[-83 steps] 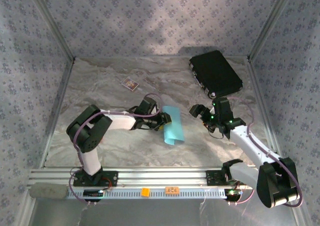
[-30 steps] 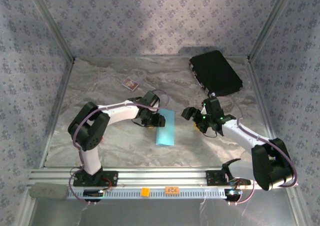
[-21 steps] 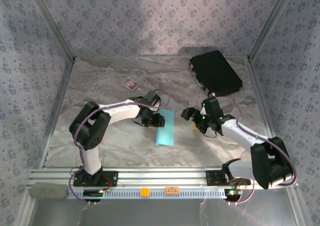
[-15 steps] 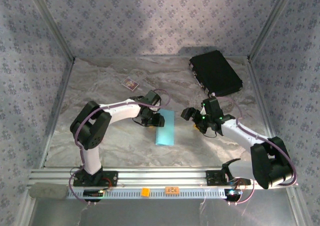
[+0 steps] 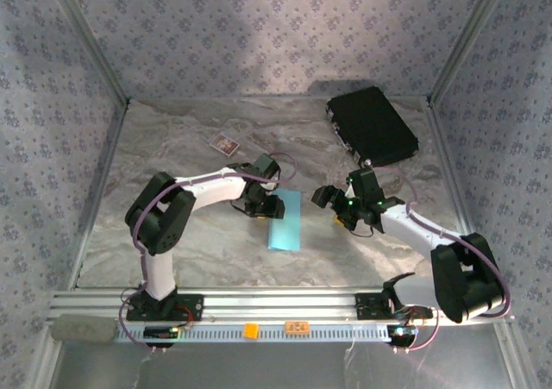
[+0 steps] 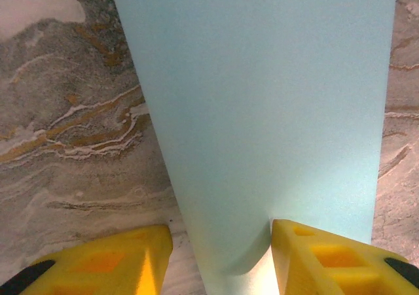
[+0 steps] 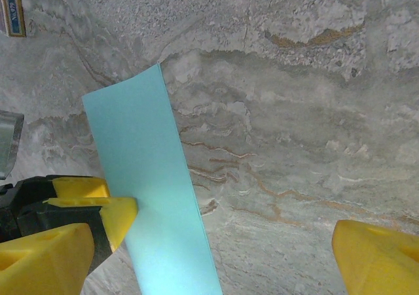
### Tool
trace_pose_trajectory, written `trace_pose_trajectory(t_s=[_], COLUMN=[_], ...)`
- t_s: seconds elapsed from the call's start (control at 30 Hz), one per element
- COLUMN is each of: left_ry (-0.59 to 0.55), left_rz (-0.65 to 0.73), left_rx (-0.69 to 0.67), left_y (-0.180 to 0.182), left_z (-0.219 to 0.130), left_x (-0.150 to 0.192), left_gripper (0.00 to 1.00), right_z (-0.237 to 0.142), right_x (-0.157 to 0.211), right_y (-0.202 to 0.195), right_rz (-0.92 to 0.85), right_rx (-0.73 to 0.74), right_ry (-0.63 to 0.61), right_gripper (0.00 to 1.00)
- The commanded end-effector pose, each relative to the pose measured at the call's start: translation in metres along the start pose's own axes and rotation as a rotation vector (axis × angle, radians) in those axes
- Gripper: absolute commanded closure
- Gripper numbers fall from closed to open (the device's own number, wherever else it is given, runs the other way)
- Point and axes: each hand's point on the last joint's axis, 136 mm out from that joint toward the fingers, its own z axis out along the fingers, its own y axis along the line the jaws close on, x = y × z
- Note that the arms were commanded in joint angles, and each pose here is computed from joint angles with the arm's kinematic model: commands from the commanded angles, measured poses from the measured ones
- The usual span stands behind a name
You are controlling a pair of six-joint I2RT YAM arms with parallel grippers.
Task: Fold a paper plane with a square sheet of paper (pick it up from the middle)
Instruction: First fold the square sheet of paper in half at the center of the table, then hold the square sheet of paper at the center of the table.
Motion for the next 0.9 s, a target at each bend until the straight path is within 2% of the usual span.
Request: trace_pose_trajectory(t_s=[0.0, 0.87], left_ry=[0.019, 0.004], left_rz=[0.002, -0.001], left_rx=[-0.129, -0.137], left_y=[0.0315, 0.0313], left_z=[0.0163, 0.0183], left_x=[0.0017, -0.0031], left_gripper=[0.53, 0.53], right_z=[0.0006, 0.0029], right_x=[-0.0031, -0.0016], right_y=[0.0085, 0.0115], right_rz=[-0.014, -0.022], right_rx=[-0.010, -0.019], right_ry=[0.000, 0.007], right_gripper=[0.04, 0.05])
